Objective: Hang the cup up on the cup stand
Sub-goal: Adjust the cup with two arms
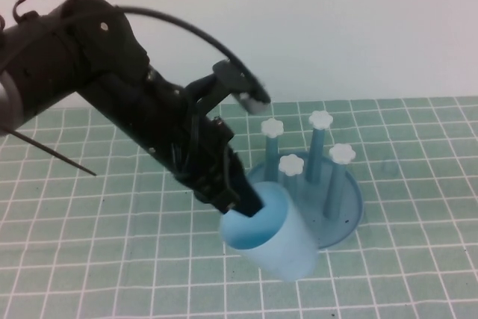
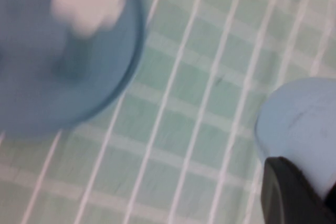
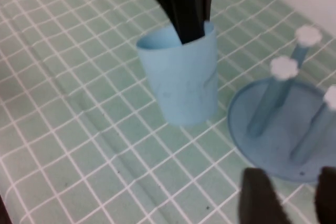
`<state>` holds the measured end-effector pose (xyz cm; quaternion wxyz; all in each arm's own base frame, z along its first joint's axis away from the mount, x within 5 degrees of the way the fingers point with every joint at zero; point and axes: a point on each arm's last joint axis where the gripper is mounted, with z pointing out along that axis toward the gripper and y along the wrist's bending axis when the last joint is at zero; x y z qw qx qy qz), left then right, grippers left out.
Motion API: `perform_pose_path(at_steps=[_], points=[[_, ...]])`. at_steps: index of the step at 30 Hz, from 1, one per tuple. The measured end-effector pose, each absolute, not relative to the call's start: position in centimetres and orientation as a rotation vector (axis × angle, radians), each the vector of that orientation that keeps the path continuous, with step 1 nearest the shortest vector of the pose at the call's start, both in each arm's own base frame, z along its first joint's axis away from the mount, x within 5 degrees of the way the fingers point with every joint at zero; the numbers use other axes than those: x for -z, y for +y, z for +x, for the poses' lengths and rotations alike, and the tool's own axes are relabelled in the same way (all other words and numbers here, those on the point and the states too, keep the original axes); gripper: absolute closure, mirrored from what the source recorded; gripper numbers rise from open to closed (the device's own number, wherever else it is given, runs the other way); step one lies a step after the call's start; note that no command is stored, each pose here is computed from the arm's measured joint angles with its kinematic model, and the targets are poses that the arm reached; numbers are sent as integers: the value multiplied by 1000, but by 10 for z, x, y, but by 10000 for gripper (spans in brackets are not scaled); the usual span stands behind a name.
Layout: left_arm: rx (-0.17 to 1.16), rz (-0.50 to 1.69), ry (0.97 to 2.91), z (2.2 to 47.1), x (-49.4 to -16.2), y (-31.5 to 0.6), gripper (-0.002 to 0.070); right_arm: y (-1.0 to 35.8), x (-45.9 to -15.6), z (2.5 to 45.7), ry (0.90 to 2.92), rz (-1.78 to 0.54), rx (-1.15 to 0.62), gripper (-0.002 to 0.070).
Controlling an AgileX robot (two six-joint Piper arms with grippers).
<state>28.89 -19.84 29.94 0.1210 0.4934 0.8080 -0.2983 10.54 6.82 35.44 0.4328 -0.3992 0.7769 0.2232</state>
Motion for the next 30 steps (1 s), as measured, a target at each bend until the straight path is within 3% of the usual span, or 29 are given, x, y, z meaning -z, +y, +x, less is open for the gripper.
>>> perform_pose_path(at_steps=[4, 11, 16, 23, 30], points=[[1007, 1403, 2292, 286, -307, -205, 666, 69, -373, 109, 1920, -1021, -549, 279], [1201, 1278, 2252, 284, -317, -214, 666, 75, -364, 121, 1931, -1196, -582, 206], [1242, 1163, 2351, 284, -317, -215, 666, 79, -363, 143, 2031, -1157, -627, 94], [1295, 1044, 2431, 284, -318, -216, 666, 87, -379, 171, 2066, -1174, -673, 58], [1311, 1091, 2378, 282, -320, -219, 666, 108, -371, 175, 1994, -1433, -651, 57]])
